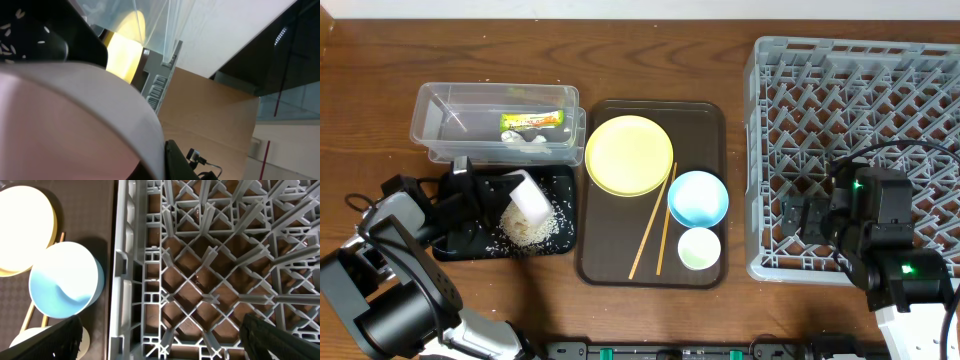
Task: Sort waste into correct bins and load items into the dishwasher rack
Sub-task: 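Tip the rice bowl over the black tray to pour out the rice, then set the emptied white bowl back on the brown tray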
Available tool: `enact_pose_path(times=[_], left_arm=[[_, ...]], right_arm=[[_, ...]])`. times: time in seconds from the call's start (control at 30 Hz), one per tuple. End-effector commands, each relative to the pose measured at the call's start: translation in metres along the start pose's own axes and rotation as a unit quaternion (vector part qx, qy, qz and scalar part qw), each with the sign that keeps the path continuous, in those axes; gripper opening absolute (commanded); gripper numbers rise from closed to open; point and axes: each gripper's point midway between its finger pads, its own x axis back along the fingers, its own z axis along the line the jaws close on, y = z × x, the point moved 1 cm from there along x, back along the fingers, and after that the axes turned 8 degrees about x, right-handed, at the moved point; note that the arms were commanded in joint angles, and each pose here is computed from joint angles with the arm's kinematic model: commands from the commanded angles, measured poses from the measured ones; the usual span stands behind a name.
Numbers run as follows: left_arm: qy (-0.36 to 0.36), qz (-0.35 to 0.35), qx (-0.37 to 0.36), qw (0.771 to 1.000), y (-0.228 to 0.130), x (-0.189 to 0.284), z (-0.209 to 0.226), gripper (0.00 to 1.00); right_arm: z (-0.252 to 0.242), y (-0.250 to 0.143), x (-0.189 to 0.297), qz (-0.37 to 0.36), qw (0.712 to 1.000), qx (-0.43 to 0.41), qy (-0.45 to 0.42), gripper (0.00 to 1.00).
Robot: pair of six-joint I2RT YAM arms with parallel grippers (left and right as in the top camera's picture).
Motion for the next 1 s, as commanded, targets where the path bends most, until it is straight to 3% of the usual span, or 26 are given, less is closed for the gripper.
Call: enact_pose_path(times=[0.0,0.5,0.63,0.8,0.9,0.97], left_arm=[[-0.050,0.012,-0.031,0.998,-0.003,0.002,-0.014,0.06],[-0.063,0.018,-0.042,0.997,-0.011,0.002,-0.023,0.06],[-0.056,0.033,-0.102,0.993,-0.031,-0.005,-0.037,0.06],[0.050,0.059,-0.199,0.977,-0.068,-0.033,-0.033,0.06],[0.148,0.077,-0.264,0.950,-0.089,-0.054,-0.015,0.07],[0.220,0.092,-0.311,0.920,-0.103,-0.067,0.002,0.07]], right_arm=[[0.001,0.007,0.005,-0.010,1.000,-0.004,0.002,0.99],[0.001,0.007,0.005,-0.011,1.000,-0.004,0.002,0.99],[0.001,0.007,0.005,-0.011,1.000,-0.004,0.002,0.99],[0.001,0.007,0.005,-0.011,1.000,-0.004,0.002,0.99],[0.001,0.007,0.005,-0.011,1.000,-0.004,0.002,0.99],[0.001,0.008,0.005,-0.012,1.000,-0.004,0.002,0.99]])
